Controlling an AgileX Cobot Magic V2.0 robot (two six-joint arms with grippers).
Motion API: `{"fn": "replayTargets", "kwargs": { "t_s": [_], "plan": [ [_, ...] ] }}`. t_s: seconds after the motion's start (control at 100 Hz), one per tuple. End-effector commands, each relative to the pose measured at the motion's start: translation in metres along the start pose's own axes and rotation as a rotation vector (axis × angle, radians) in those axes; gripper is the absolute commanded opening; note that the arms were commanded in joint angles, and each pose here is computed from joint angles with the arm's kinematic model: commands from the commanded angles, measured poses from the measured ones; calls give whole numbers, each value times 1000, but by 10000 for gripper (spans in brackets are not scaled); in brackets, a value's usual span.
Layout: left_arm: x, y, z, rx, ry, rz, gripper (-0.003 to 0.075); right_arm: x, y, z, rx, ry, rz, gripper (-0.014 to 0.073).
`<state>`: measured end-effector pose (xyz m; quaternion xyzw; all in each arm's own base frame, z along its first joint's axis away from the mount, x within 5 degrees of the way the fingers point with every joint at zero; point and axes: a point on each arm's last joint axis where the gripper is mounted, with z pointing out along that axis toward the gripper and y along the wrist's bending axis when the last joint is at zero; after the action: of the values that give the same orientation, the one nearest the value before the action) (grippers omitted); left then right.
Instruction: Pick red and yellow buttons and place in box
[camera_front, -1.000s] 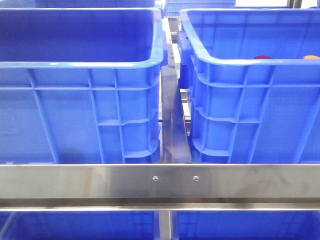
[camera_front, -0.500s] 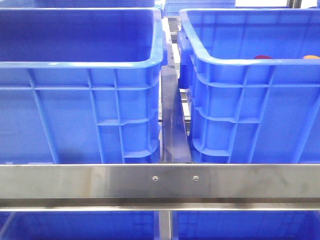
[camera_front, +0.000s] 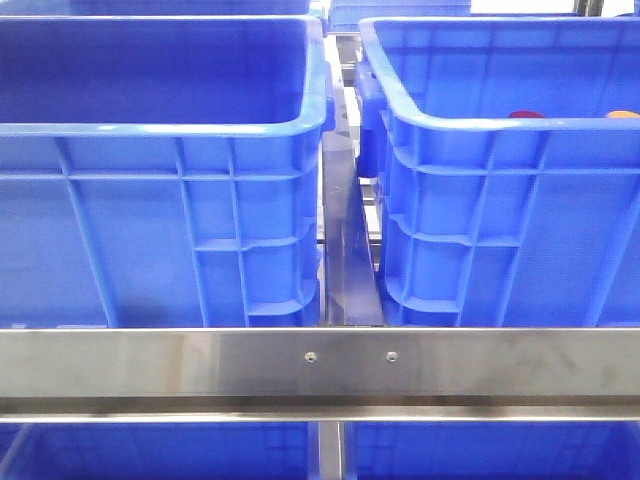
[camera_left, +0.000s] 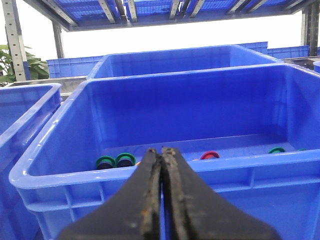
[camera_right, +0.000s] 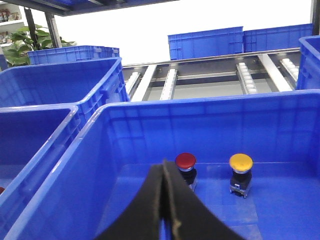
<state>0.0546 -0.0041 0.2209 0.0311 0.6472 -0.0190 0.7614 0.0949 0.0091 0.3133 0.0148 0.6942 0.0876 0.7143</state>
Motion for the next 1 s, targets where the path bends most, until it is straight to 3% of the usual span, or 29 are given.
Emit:
{"fn": "replayTargets", "kwargs": {
  "t_s": [0.0, 0.4, 0.74, 0.99],
  "plan": [
    [7, 0, -3, 1, -66, -13, -19, -9, 0, 0, 15, -30, -8, -68],
    [7, 0, -3, 1, -66, -13, -19, -11, -1, -8, 37, -46, -40, -68],
    [7, 0, -3, 1, -66, -13, -19, -13, -6, -27, 110, -122, 32, -68],
    [7, 0, -3, 1, -66, -13, -19, 22, -10, -40, 95, -196, 46, -68]
  ]
}}
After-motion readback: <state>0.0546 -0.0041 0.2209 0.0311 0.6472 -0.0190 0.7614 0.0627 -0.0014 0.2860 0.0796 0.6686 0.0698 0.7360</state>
